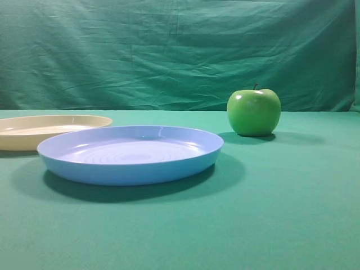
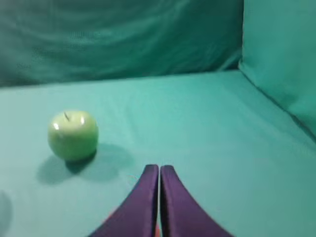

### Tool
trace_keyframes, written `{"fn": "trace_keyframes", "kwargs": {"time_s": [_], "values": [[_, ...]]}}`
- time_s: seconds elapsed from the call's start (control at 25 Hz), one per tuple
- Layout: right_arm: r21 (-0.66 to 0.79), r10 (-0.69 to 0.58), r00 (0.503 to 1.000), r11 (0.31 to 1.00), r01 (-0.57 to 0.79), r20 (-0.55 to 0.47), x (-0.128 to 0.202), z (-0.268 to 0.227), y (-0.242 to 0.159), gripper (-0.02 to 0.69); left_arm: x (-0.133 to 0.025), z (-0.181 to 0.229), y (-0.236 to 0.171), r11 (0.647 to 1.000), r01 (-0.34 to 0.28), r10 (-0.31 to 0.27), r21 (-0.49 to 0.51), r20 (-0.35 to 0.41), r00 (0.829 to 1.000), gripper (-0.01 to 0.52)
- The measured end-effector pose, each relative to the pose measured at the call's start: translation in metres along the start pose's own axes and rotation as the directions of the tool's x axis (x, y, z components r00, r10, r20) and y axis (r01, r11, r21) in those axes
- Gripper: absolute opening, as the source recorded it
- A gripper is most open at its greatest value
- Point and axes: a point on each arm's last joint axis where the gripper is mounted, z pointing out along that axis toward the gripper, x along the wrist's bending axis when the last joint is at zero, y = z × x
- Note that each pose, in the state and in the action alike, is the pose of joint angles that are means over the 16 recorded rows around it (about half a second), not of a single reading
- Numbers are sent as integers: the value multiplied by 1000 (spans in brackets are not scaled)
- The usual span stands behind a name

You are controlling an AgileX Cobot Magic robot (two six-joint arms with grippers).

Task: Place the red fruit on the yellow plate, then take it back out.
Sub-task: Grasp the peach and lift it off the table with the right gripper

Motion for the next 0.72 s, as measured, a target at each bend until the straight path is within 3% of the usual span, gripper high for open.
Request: {"fn": "trace_keyframes", "kwargs": {"time_s": [0.2,0.4,0.72], "values": [[69,7,1000,998,-6,-15,6,5,26,0,0,0,0,1000,0,0,0,0,1000,0],[234,-9,999,972,16,-32,13,17,45,0,0,0,0,1000,0,0,0,0,1000,0],[570,-50,991,814,114,-126,23,43,54,0,0,0,0,1000,0,0,0,0,1000,0]]}}
